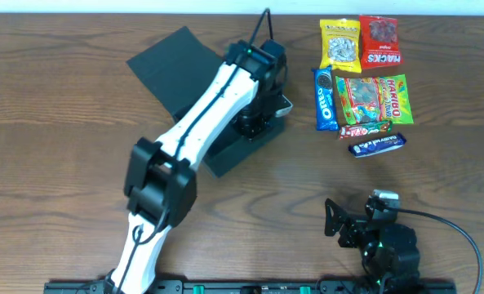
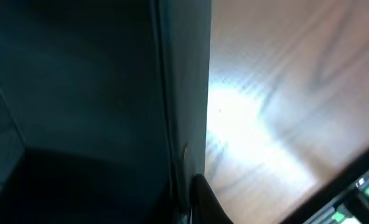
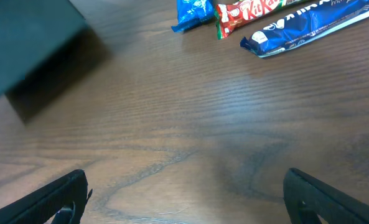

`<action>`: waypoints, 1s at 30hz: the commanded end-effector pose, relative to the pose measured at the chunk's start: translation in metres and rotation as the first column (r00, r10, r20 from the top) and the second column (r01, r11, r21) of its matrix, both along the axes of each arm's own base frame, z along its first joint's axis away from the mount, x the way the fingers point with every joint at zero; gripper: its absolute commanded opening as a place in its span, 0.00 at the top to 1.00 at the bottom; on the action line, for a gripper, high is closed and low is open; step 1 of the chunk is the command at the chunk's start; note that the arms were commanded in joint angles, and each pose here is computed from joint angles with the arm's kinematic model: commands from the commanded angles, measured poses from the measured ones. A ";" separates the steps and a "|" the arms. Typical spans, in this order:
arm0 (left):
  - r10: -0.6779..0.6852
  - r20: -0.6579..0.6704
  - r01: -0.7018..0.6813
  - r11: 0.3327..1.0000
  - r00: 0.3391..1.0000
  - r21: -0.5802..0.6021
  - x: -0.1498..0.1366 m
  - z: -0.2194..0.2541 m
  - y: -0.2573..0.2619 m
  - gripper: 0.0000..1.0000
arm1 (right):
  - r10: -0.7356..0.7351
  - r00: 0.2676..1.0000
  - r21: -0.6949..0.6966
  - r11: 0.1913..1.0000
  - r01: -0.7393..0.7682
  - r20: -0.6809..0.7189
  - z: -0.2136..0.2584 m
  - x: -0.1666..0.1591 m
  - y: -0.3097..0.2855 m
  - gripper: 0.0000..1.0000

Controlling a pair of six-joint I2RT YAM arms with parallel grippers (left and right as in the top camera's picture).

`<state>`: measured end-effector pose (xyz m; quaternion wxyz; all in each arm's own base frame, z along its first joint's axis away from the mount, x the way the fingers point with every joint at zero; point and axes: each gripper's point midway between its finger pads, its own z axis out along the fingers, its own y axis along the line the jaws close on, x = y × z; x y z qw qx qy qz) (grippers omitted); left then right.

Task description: Pack container

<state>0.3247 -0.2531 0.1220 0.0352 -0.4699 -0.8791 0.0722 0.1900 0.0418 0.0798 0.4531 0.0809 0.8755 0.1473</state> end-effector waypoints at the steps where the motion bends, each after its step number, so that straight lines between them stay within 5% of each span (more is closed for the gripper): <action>1: -0.110 0.023 0.110 0.994 0.994 0.003 -0.013 0.010 0.003 0.94 | -0.027 1.000 0.004 1.000 0.027 -0.004 -0.003 0.001 -0.004 0.01; 19: -0.287 -0.001 0.280 0.935 0.958 0.217 -0.052 -0.043 0.002 0.94 | -0.027 1.000 0.004 1.000 0.027 -0.004 -0.003 0.001 -0.004 0.01; 20: -0.294 0.000 0.286 0.930 0.956 0.231 -0.053 -0.045 0.003 0.89 | -0.027 1.000 0.004 1.000 0.027 -0.004 -0.003 0.001 -0.004 0.01; 21: -0.293 -0.003 0.285 0.929 0.956 0.235 -0.055 -0.046 0.002 0.72 | -0.027 1.000 0.004 1.000 0.027 -0.004 -0.003 0.001 -0.004 0.01; 22: -0.270 0.003 0.262 0.936 0.963 0.237 -0.054 -0.046 0.002 0.39 | -0.027 1.000 0.004 1.000 0.027 -0.004 -0.003 0.001 -0.004 0.01; 25: -0.184 0.032 0.172 0.957 0.982 0.235 -0.052 -0.041 0.000 0.03 | -0.027 1.000 0.004 1.000 0.027 -0.004 -0.003 0.001 -0.004 0.01; 30: 0.010 0.216 -0.033 0.994 0.976 0.101 -0.027 0.022 -0.006 0.05 | -0.027 1.000 0.004 1.000 0.027 -0.004 -0.003 0.001 -0.004 0.01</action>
